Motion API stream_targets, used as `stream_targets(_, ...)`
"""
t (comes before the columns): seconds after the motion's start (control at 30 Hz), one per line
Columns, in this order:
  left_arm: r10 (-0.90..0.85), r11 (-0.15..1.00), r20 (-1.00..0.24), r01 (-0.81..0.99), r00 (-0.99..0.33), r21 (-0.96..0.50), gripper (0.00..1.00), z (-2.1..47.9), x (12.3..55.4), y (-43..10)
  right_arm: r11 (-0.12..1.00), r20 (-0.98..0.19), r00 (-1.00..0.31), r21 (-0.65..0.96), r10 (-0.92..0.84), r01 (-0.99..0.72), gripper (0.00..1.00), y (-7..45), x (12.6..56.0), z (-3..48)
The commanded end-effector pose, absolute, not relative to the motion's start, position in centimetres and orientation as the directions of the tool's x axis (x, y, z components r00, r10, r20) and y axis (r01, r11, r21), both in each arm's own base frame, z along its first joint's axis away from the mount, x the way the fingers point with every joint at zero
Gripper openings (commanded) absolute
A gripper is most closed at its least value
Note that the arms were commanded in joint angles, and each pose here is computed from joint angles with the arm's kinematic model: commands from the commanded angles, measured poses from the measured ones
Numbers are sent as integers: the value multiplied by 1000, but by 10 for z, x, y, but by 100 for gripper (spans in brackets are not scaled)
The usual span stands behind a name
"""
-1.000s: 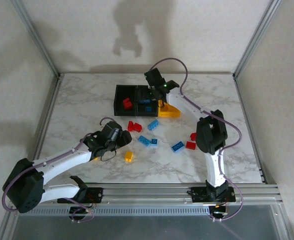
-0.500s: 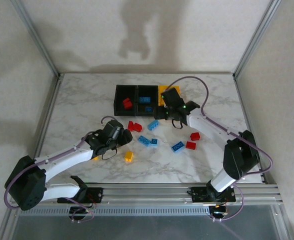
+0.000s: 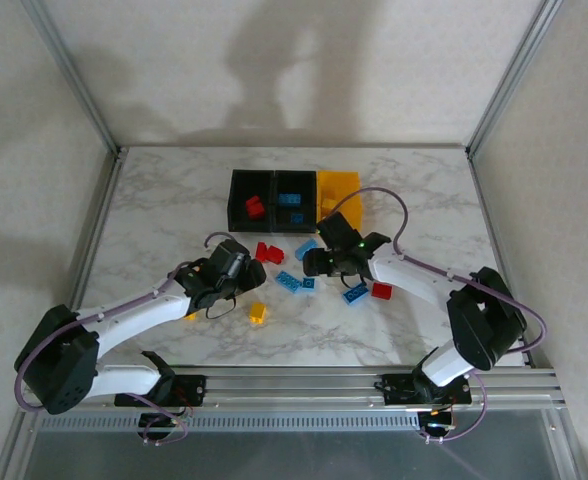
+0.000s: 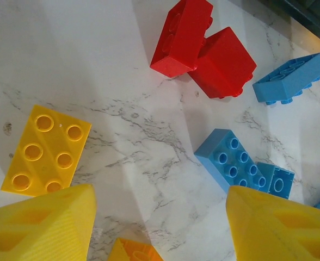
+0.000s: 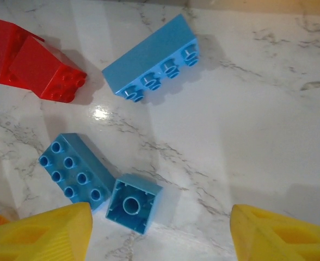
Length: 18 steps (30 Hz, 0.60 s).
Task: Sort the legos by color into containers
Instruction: Pick up the lego from the center of the table.
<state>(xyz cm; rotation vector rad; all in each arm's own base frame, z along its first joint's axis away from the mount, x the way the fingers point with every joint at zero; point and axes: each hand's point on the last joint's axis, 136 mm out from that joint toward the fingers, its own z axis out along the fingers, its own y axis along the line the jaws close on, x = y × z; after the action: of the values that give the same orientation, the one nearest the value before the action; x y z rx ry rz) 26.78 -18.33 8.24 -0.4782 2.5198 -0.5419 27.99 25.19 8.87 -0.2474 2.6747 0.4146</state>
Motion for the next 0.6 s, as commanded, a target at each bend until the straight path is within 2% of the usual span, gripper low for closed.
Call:
stream_targets(0.0, -427, 855, -419, -206, -801, -477, 63, 89, 270, -189, 939, -434, -898, 277, -67, -204, 71, 262, 289, 80)
stream_targets(0.17, -430, 855, -419, -211, -800, -474, 63, 87, 267, -187, 952, -455, -885, 217, -96, -215, 76, 273, 313, 74)
stream_targets(0.37, -440, 853, -423, -222, -792, -472, 64, 86, 264, -182, 956, -431, -901, 237, -53, -169, 76, 291, 331, 63)
stream_targets(0.57, -434, 857, -418, -223, -798, -465, 63, 82, 264, -182, 978, -415, -909, 203, 35, -55, 72, 288, 350, 49)
